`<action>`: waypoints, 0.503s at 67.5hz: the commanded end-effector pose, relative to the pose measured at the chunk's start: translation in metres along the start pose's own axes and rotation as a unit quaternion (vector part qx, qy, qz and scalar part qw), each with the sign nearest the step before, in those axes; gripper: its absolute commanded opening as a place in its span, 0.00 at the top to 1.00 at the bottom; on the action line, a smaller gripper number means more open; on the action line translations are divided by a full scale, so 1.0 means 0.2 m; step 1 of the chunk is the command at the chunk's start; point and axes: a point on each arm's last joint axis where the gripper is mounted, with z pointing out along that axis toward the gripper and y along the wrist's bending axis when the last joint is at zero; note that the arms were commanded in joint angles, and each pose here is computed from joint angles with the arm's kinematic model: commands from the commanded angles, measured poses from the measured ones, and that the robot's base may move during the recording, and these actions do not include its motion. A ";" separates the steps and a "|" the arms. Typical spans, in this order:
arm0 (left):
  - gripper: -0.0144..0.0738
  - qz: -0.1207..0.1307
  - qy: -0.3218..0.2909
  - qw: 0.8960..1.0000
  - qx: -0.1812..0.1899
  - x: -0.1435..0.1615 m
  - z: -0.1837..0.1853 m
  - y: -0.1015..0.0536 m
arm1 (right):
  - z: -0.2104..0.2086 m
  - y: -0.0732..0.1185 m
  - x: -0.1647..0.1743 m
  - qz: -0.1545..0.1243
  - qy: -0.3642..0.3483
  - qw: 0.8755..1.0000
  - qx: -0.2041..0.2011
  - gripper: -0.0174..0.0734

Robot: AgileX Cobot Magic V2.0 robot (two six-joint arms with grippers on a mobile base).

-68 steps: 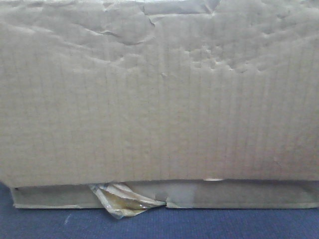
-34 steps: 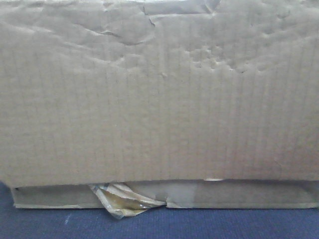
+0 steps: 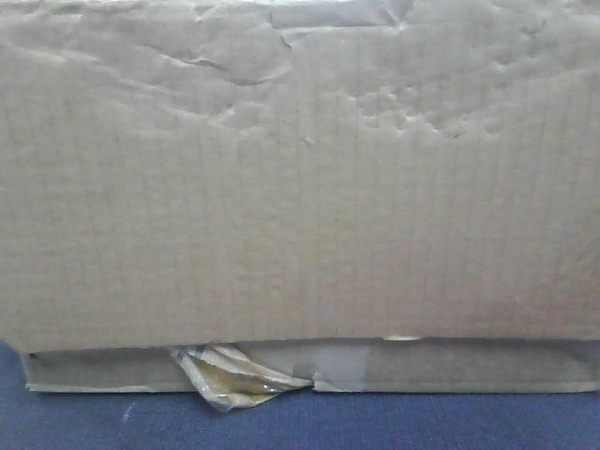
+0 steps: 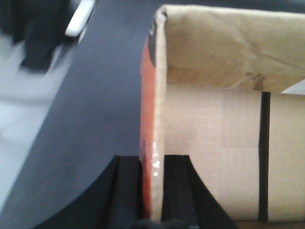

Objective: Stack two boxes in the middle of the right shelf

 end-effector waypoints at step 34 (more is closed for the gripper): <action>0.96 0.052 -0.003 0.989 0.137 0.17 -0.12 -0.86 | 0.00 0.00 -0.01 -0.003 -0.010 1.000 0.004 0.99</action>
